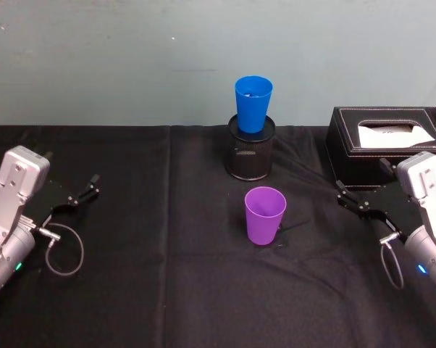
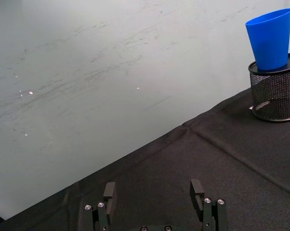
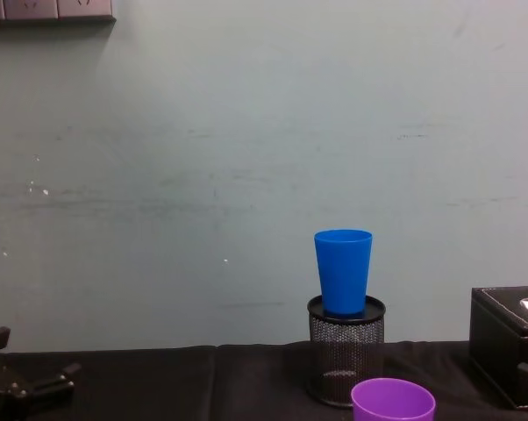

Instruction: Pick up one cup with a gripper and tap it against the other cup.

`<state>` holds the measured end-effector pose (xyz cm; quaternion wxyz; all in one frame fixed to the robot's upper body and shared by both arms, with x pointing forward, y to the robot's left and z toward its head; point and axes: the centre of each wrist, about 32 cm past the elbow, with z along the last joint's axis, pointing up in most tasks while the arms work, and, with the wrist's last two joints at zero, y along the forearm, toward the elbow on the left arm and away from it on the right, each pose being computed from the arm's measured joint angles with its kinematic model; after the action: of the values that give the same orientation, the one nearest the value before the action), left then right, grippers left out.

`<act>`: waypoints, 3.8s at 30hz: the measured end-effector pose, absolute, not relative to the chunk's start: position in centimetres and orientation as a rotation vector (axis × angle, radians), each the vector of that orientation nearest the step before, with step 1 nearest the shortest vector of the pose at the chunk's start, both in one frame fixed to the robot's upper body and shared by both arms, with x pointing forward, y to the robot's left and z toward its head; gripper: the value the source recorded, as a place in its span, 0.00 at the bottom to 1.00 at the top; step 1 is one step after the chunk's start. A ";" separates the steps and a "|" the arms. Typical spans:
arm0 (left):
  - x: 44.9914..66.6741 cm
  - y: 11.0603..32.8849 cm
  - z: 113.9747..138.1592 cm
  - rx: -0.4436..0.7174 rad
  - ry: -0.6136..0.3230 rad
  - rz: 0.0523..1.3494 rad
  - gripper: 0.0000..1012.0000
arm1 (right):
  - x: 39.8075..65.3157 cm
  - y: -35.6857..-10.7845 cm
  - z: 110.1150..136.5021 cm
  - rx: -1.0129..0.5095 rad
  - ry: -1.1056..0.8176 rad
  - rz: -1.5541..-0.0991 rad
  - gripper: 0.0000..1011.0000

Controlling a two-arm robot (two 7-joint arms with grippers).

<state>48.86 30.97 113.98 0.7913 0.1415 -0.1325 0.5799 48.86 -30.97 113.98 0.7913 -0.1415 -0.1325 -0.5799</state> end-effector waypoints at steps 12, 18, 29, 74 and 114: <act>48.9 31.0 114.0 0.304 -0.285 1.248 0.99 | 48.9 -31.0 114.0 -0.304 -0.285 -1.248 0.99; 48.9 31.0 114.0 0.304 -0.285 1.248 0.99 | 48.9 -31.0 114.0 -0.304 -0.285 -1.248 0.99; 48.9 31.0 114.0 0.304 -0.285 1.248 0.99 | 48.9 -31.0 114.0 -0.304 -0.285 -1.248 0.99; 48.9 31.0 114.0 0.304 -0.285 1.248 0.99 | 48.5 -24.7 111.4 -0.177 -0.099 -0.901 0.99; 48.9 31.0 114.0 0.304 -0.285 1.248 0.99 | 49.6 -23.6 109.7 -0.072 0.014 -0.875 0.90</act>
<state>48.86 30.97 113.98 0.7913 0.1415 -0.1325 0.5799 49.63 -23.62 109.69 0.9052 -0.0349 0.0069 -0.4236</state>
